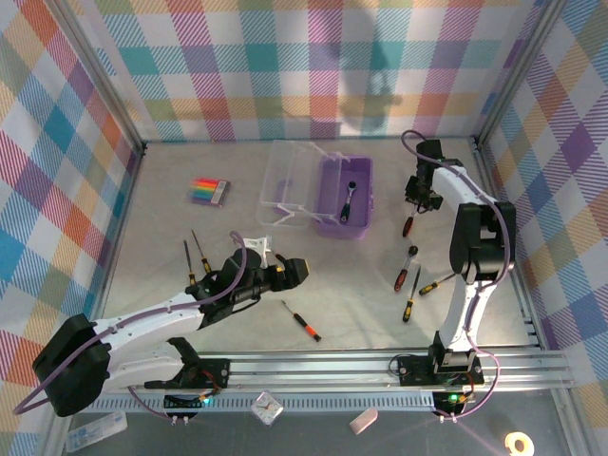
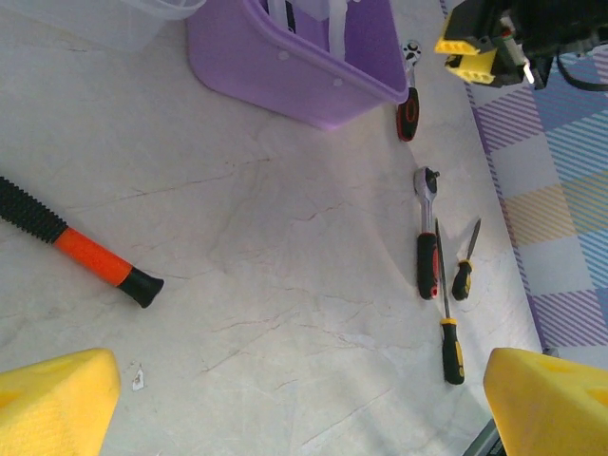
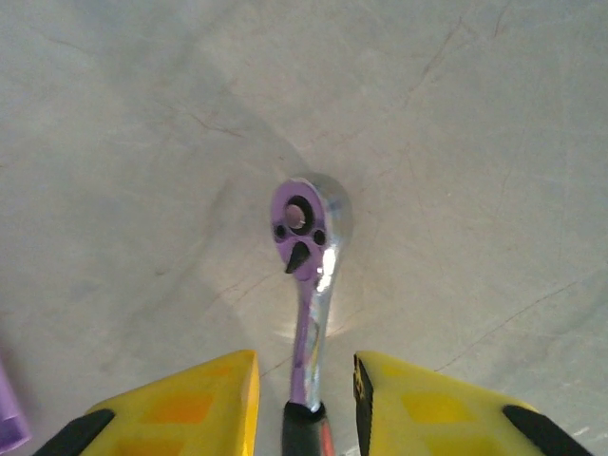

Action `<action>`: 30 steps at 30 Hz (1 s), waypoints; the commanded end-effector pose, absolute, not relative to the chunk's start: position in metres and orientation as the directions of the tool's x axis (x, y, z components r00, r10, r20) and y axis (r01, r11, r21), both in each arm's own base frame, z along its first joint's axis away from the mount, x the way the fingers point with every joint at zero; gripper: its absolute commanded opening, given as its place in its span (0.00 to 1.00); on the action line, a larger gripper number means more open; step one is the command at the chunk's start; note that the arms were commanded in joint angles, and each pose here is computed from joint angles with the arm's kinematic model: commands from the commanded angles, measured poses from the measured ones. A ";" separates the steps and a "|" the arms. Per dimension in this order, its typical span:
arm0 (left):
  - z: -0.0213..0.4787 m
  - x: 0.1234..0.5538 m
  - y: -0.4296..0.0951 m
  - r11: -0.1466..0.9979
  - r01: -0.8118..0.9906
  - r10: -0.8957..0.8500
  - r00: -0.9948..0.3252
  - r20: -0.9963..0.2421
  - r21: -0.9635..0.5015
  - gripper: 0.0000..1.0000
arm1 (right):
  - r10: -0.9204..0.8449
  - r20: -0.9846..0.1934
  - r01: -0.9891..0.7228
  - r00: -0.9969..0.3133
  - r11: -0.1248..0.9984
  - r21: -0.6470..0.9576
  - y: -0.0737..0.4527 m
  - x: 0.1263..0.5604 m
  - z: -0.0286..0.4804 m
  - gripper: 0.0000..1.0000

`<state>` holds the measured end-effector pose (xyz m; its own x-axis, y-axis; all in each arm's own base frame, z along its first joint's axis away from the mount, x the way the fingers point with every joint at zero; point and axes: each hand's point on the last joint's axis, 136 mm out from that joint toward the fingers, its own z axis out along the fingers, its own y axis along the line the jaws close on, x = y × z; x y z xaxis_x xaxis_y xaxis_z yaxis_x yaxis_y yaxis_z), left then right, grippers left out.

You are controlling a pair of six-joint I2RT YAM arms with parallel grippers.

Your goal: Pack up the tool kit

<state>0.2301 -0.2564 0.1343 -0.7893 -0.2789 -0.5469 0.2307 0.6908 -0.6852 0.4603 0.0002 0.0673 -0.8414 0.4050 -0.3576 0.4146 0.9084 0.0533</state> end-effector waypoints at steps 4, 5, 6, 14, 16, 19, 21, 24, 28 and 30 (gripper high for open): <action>0.148 0.235 -0.264 0.680 0.272 -0.282 -0.761 -0.585 -0.681 0.98 | 0.432 -0.267 0.430 -0.861 0.900 0.069 0.001 0.455 0.048 0.34; 0.148 0.235 -0.264 0.680 0.273 -0.279 -0.762 -0.585 -0.680 0.98 | 0.430 -0.251 0.425 -0.867 0.902 0.078 0.003 0.454 0.043 0.34; 0.148 0.236 -0.264 0.682 0.271 -0.279 -0.762 -0.585 -0.679 0.98 | 0.431 -0.238 0.423 -0.870 0.902 0.089 0.006 0.453 0.039 0.34; 0.149 0.240 -0.268 0.689 0.266 -0.276 -0.764 -0.583 -0.674 0.98 | 0.425 -0.179 0.413 -0.887 0.905 0.103 0.015 0.448 0.018 0.27; 0.151 0.239 -0.269 0.685 0.271 -0.275 -0.764 -0.584 -0.676 0.98 | 0.425 -0.176 0.413 -0.888 0.905 0.102 0.015 0.450 0.019 0.22; 0.154 0.239 -0.268 0.685 0.275 -0.277 -0.758 -0.591 -0.675 0.98 | 0.416 -0.161 0.403 -0.895 0.909 0.110 0.017 0.452 0.019 0.16; 0.156 0.239 -0.266 0.689 0.275 -0.279 -0.754 -0.595 -0.671 0.98 | 0.416 -0.153 0.401 -0.897 0.908 0.119 0.019 0.453 0.017 0.13; 0.159 0.237 -0.263 0.694 0.278 -0.273 -0.752 -0.600 -0.664 0.98 | 0.413 -0.149 0.393 -0.898 0.908 0.146 0.023 0.453 0.017 0.09; 0.163 0.235 -0.254 0.708 0.271 -0.281 -0.739 -0.612 -0.652 0.98 | 0.419 -0.177 0.388 -0.890 0.903 0.187 0.029 0.453 0.024 0.07; 0.165 0.235 -0.247 0.721 0.264 -0.288 -0.727 -0.624 -0.641 0.99 | 0.417 -0.193 0.380 -0.888 0.903 0.201 0.032 0.454 0.030 0.06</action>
<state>0.2336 -0.2514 0.1497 -0.7602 -0.2866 -0.5831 0.2429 0.7070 -0.6642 0.4590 0.0251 0.0246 -0.8871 0.4170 -0.1982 0.3893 0.9063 0.1645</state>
